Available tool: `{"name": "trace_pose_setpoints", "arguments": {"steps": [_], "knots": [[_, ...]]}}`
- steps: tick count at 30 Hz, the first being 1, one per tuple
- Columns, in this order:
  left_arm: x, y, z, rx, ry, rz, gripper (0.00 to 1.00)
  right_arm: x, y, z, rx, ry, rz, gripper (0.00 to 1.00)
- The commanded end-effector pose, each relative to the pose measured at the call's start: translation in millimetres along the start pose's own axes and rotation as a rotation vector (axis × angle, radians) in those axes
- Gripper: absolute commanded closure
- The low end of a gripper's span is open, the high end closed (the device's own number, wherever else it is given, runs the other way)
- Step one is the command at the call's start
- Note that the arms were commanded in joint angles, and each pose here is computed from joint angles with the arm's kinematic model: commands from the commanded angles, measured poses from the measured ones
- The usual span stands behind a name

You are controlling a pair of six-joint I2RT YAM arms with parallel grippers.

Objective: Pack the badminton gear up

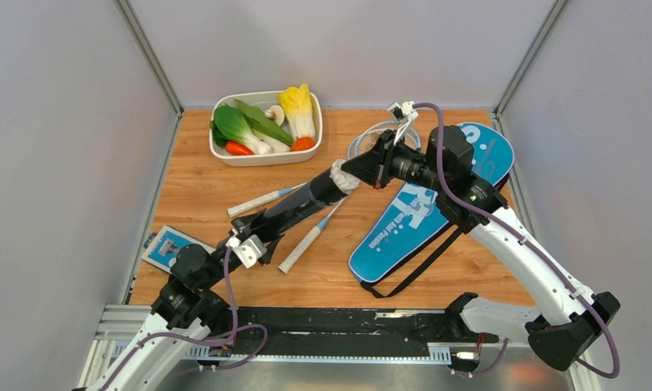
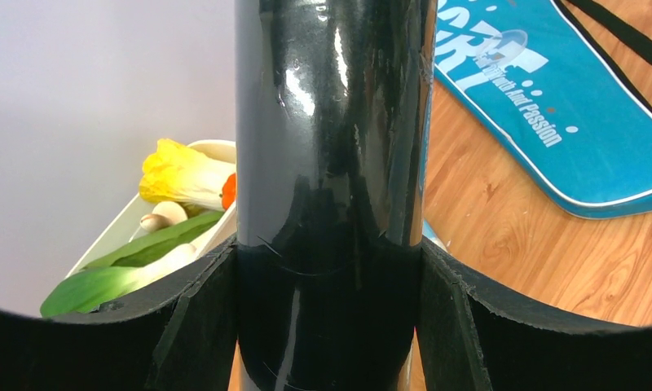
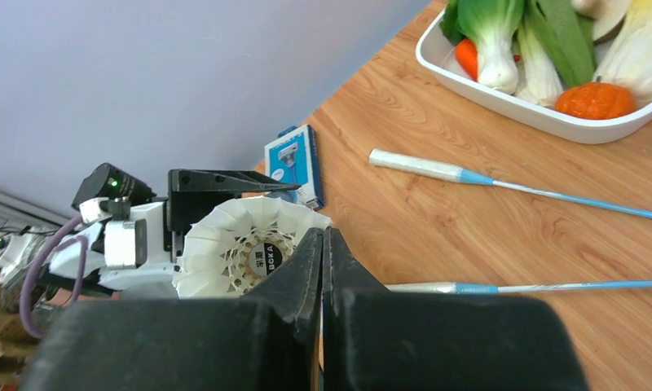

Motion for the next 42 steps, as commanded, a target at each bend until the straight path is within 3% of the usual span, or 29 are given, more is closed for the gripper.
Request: {"name": "trace_pose_setpoints", "arguments": {"steps": [1, 6, 11, 14, 20, 30, 33, 38, 42], "knots": [[-2.1, 6.6, -37.7, -0.047, -0.134, 0.002, 0.64, -6.5, -0.9, 14.0, 0.006, -0.002, 0.07, 1.0], [-2.8, 6.2, -36.2, -0.045, -0.126, 0.005, 0.64, 5.6, -2.0, -1.1, 0.024, -0.064, 0.13, 0.69], [-2.3, 6.6, -36.2, -0.045, -0.126, 0.001, 0.64, 26.5, -0.3, -24.2, 0.032, -0.109, 0.181, 0.61], [-2.4, 6.3, -35.4, -0.045, -0.125, 0.002, 0.64, 32.6, -0.4, -27.2, 0.021, -0.099, 0.182, 0.51], [-2.4, 6.6, -34.9, -0.045, -0.122, 0.0, 0.64, 32.2, 14.7, -15.9, -0.028, -0.041, 0.073, 0.49], [-2.1, 6.7, -34.8, -0.045, -0.122, -0.002, 0.64, 35.1, 11.3, 3.4, -0.085, -0.006, 0.081, 0.51], [-2.1, 7.2, -34.5, -0.044, -0.12, -0.005, 0.64, 35.1, 11.6, 5.8, -0.092, 0.001, 0.077, 0.62], [-1.9, 9.2, -34.0, -0.045, -0.116, -0.017, 0.64, 37.6, 14.9, 1.3, -0.08, -0.018, 0.067, 0.99], [-2.3, 9.2, -33.8, -0.045, -0.114, -0.016, 0.64, 35.1, 18.6, -2.6, -0.067, -0.039, 0.037, 1.0]]}}
Point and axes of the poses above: each gripper's point midway between its finger pads, its own x axis back along the fingers, its own y axis along the line the jaws close on, z = x × y, the point moved 2 cm from there along x, back along the fingers, and after that the axes turned 7 degrees about x, right-handed, at the moved point
